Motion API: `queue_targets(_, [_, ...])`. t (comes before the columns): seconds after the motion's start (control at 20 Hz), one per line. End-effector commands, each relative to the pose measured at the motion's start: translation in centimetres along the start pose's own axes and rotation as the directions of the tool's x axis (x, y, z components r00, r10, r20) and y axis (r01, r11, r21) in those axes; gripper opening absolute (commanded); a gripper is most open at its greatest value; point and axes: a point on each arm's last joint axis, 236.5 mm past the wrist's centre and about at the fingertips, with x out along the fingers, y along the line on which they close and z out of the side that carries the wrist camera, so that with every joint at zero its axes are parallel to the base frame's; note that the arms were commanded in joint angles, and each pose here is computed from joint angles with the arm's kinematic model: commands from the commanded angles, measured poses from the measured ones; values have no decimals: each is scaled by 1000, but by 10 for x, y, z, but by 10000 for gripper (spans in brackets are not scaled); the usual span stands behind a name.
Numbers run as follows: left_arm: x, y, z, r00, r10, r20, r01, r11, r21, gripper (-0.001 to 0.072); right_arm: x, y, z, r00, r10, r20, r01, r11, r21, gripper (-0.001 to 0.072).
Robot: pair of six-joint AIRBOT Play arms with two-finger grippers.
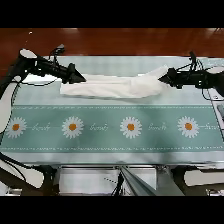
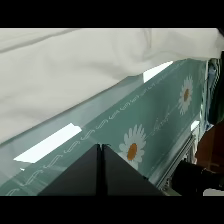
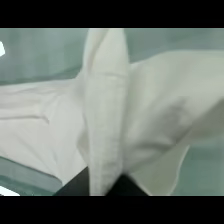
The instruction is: Fold the shirts.
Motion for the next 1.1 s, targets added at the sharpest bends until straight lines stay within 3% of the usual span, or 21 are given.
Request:
queue_targets(0.0, [34,-29,-11,999,-5,-49,8,998,64,17,-53,30,-25,990,-135,-33,129,981,-148,44])
queue_targets(0.15, [71,-57,-25,996,-5,-89,16,993,118,18,-97,68,-35,979,-199,50,205,954,-219,44])
queue_targets(0.4, [133,-106,-57,989,-4,-147,36,976,216,17,-151,128,-56,975,-150,166,187,953,-237,44])
queue_targets(0.7, [202,-164,-99,989,-7,-145,55,943,327,17,-169,141,-100,976,-193,100,213,945,-249,44])
queue_targets(1.05, [262,-185,-166,964,-27,-263,109,947,302,16,-196,158,-121,969,-191,156,224,946,-233,44])
